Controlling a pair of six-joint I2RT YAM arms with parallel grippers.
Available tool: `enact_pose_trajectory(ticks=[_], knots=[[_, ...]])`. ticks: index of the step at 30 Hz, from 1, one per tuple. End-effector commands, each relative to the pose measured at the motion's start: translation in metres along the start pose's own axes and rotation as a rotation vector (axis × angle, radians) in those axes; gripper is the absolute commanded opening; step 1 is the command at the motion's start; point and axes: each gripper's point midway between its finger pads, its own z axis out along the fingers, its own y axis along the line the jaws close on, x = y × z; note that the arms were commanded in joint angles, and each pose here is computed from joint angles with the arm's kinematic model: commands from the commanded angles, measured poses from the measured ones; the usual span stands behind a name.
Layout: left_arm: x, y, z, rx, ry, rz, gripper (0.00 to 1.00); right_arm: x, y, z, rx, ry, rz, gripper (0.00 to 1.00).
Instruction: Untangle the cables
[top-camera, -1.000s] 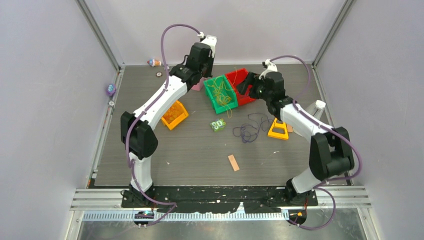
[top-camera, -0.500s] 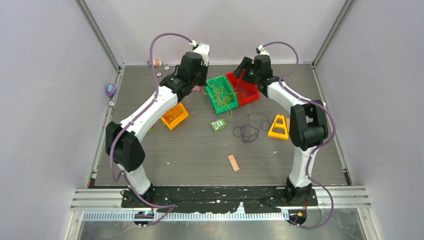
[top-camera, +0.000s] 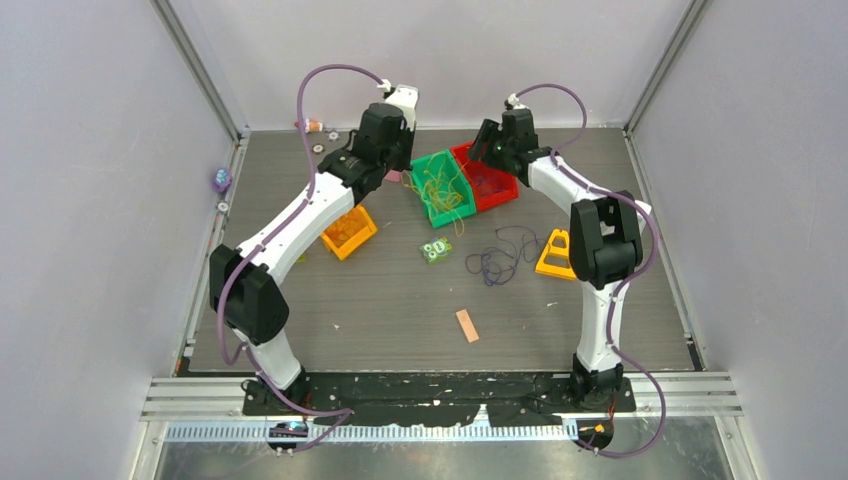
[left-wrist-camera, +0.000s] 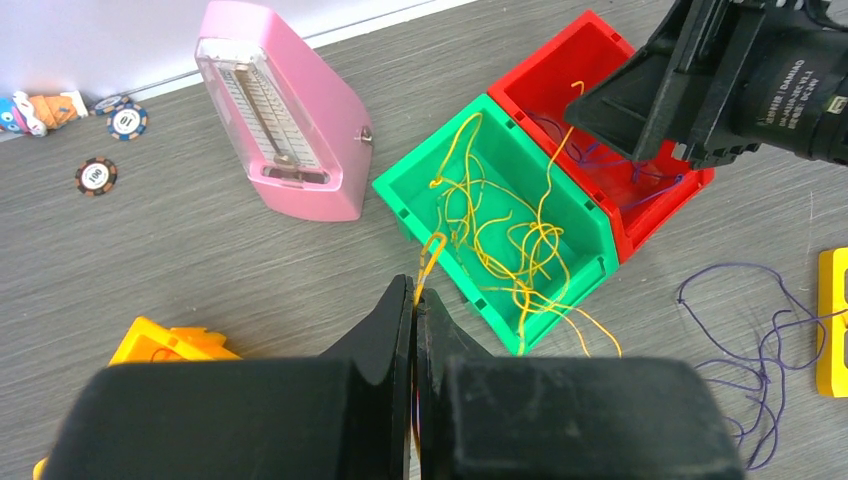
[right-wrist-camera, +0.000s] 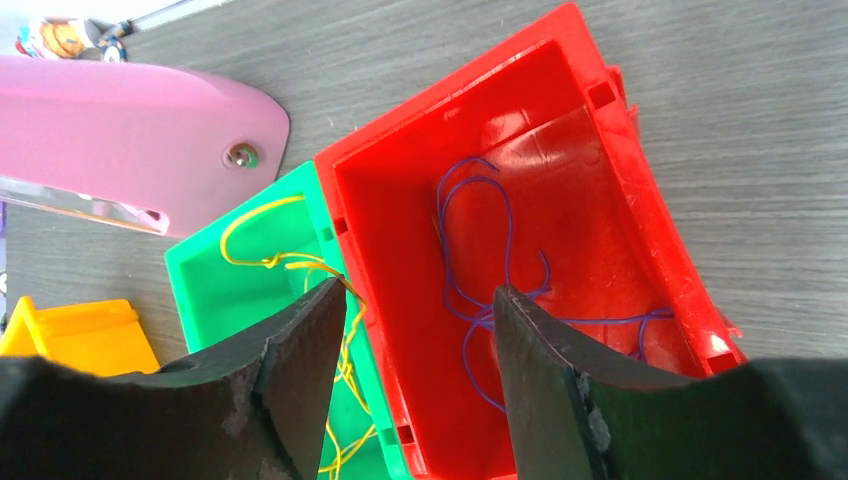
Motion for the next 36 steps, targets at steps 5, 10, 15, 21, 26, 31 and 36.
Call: enact_pose_trajectory(ticks=[5, 10, 15, 21, 26, 31, 36], knots=[[-0.023, 0.006, -0.008, -0.018, -0.073, -0.001, 0.0, -0.011, 0.021, 0.006, -0.106, -0.026, 0.002, 0.52], [-0.023, 0.005, -0.005, -0.017, -0.067, 0.008, 0.0, -0.019, 0.041, 0.011, -0.218, -0.053, -0.03, 0.5], [-0.024, 0.006, -0.002, -0.022, -0.064, 0.019, 0.0, -0.022, 0.051, 0.015, -0.249, -0.061, -0.05, 0.32], [-0.028, 0.006, 0.015, -0.041, -0.069, 0.004, 0.0, -0.03, 0.065, 0.003, -0.286, -0.08, -0.079, 0.05], [-0.022, 0.015, 0.053, -0.153, -0.087, -0.035, 0.0, -0.032, 0.09, -0.016, -0.37, -0.107, -0.149, 0.05], [-0.007, 0.007, 0.099, -0.204, -0.106, -0.123, 0.0, -0.021, 0.104, -0.029, -0.431, -0.096, -0.169, 0.05], [0.001, 0.001, 0.128, -0.306, -0.111, -0.081, 0.0, -0.016, 0.107, -0.046, -0.471, -0.117, -0.163, 0.05]])
